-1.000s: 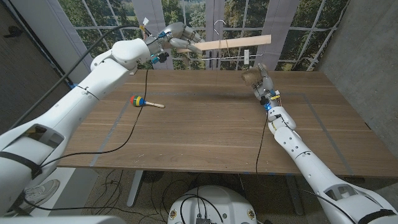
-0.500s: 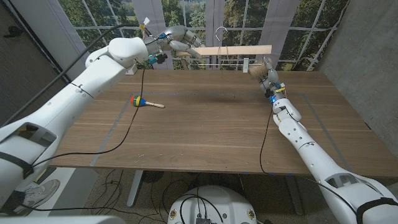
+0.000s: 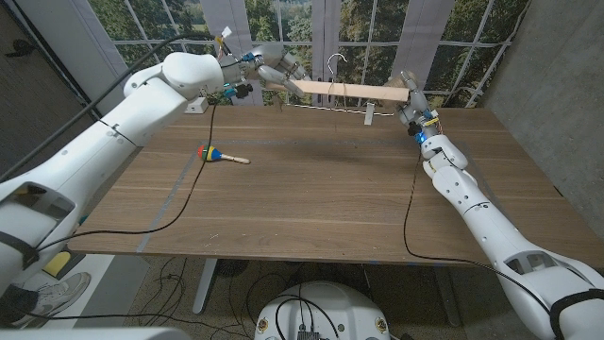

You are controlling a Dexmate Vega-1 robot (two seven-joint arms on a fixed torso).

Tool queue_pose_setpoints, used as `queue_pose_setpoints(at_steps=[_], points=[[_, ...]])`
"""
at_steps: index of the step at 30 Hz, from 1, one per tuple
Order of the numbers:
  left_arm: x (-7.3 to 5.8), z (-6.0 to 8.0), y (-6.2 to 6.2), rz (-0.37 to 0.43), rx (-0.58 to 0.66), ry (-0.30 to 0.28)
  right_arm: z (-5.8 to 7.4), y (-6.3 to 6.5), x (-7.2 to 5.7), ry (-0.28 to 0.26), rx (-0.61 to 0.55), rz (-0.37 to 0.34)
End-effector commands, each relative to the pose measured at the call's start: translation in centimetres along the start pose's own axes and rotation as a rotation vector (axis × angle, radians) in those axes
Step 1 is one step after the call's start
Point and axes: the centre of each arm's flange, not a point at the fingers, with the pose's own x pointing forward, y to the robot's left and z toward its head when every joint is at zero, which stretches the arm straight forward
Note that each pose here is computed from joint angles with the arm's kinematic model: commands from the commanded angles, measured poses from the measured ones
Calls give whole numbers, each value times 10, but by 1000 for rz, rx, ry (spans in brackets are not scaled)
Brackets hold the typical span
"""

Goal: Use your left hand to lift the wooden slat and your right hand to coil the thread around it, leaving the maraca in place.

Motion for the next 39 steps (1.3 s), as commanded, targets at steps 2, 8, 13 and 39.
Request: queue_pose_setpoints(at_steps=[2, 8, 13, 39], points=[[-3, 13, 0, -28, 113, 49, 30, 28, 17, 66, -200, 167], [-3, 15, -1, -13, 156, 69, 42, 43, 25, 102, -322, 239], [-5, 16, -2, -4, 170, 70, 50, 56, 31, 124, -407, 286], [-8, 8, -6, 83, 234, 107, 101, 126, 21, -31, -787, 366]])
